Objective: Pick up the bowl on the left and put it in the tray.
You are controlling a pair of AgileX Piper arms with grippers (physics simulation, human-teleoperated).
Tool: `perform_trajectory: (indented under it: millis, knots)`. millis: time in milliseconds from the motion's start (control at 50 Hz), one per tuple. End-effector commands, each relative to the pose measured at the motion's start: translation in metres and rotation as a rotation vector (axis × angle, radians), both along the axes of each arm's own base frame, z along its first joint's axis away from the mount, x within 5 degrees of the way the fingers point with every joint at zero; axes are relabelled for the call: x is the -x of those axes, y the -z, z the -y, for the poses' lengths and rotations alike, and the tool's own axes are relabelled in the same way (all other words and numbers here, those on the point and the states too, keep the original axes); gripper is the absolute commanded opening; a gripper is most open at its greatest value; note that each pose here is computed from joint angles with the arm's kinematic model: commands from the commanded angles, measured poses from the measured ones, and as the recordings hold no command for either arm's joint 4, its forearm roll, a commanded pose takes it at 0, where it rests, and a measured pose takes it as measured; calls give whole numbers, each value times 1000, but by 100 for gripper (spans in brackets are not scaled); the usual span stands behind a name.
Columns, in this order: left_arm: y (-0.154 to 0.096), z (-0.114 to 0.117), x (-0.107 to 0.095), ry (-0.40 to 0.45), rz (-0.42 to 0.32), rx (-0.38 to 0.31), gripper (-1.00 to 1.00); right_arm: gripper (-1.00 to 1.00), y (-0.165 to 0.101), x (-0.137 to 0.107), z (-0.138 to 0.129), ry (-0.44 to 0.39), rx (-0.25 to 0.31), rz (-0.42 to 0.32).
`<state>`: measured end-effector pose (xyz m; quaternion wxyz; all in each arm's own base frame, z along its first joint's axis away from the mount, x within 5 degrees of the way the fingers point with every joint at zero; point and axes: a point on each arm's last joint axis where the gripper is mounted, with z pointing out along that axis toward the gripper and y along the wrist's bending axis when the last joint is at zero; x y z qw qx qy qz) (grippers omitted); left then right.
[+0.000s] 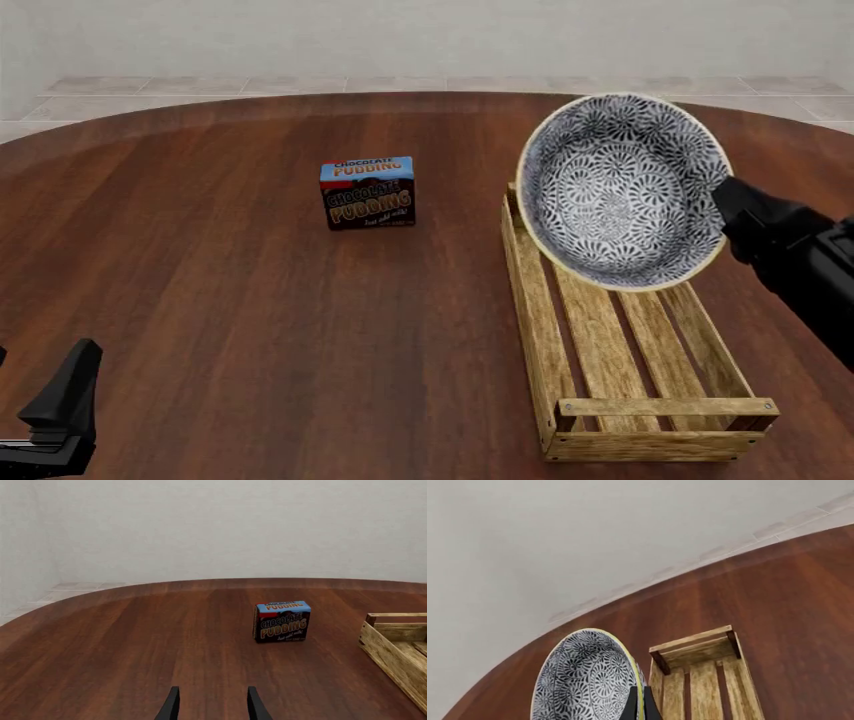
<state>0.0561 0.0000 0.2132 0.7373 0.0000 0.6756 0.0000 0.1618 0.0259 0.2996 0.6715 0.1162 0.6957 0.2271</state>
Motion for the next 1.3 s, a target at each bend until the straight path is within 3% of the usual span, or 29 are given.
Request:
perform_trajectory:
  millis: [20, 680, 1300]
  knots:
    - [0, 0, 0, 0, 0, 0, 100, -100, 3, 1, 4, 27, -20, -2]
    - [0, 0, 0, 0, 0, 0, 100, -100, 12, 10, 10, 59, -15, -25]
    - [0, 0, 0, 0, 0, 0, 100, -100, 29, 0, 18, 113, -30, -58]
